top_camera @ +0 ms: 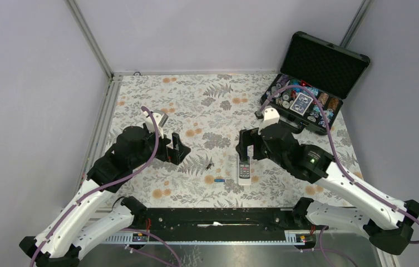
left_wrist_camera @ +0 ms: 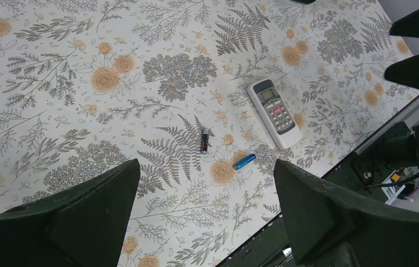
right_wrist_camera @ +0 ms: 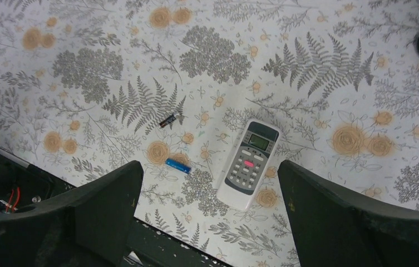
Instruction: Load the batteries into the remote control
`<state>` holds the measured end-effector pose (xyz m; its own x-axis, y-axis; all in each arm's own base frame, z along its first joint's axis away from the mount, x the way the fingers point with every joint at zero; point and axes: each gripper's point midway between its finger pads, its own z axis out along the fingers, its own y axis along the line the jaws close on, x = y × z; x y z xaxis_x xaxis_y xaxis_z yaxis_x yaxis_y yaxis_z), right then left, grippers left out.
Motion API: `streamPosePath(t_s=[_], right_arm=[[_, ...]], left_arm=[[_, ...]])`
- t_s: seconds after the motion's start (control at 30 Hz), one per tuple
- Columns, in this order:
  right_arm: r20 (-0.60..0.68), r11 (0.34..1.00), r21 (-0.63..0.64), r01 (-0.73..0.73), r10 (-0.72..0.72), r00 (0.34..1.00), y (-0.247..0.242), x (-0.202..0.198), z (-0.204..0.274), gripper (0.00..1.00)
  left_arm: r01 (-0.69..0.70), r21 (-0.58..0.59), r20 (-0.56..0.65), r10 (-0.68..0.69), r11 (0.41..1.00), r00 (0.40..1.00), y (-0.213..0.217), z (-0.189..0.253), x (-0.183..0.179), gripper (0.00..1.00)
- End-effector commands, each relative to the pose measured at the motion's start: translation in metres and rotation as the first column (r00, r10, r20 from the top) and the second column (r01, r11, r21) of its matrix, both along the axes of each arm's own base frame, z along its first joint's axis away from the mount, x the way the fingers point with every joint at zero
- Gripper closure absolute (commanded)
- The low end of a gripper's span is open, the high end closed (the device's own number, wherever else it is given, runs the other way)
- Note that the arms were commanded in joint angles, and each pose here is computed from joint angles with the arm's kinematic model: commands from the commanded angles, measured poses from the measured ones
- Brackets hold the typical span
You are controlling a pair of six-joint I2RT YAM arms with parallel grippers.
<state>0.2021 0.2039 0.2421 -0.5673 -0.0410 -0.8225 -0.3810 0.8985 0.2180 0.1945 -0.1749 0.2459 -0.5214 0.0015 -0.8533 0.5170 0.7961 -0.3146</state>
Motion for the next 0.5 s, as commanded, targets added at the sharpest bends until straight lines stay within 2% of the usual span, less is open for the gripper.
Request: streamPosePath(t_s=[0.0,0.2,0.47], right_arm=[[-0.078,0.998,-0.013,0.055,-0.055,0.995,0.0,-0.002,-0.018,0.01],[-0.088,0.992,-0.055,0.115,-0.119,0.989,-0.011,0.0,-0.034,0.01],[-0.19,0.986,-0.149,0.081,-0.109,0.976,-0.01,-0.009,-0.076,0.01]], left_arm=[[0.02,-0.029,0.061,-0.019,0.999,0.998,-0.004,0.02,0.003,0.01],[0.021,-0.02,0.053,-0.02,1.0,0.998,-0.003,0.013,0.003,0.01],[0.02,-0.018,0.053,-0.019,1.0,0.998,-0.002,0.007,0.001,0.01]])
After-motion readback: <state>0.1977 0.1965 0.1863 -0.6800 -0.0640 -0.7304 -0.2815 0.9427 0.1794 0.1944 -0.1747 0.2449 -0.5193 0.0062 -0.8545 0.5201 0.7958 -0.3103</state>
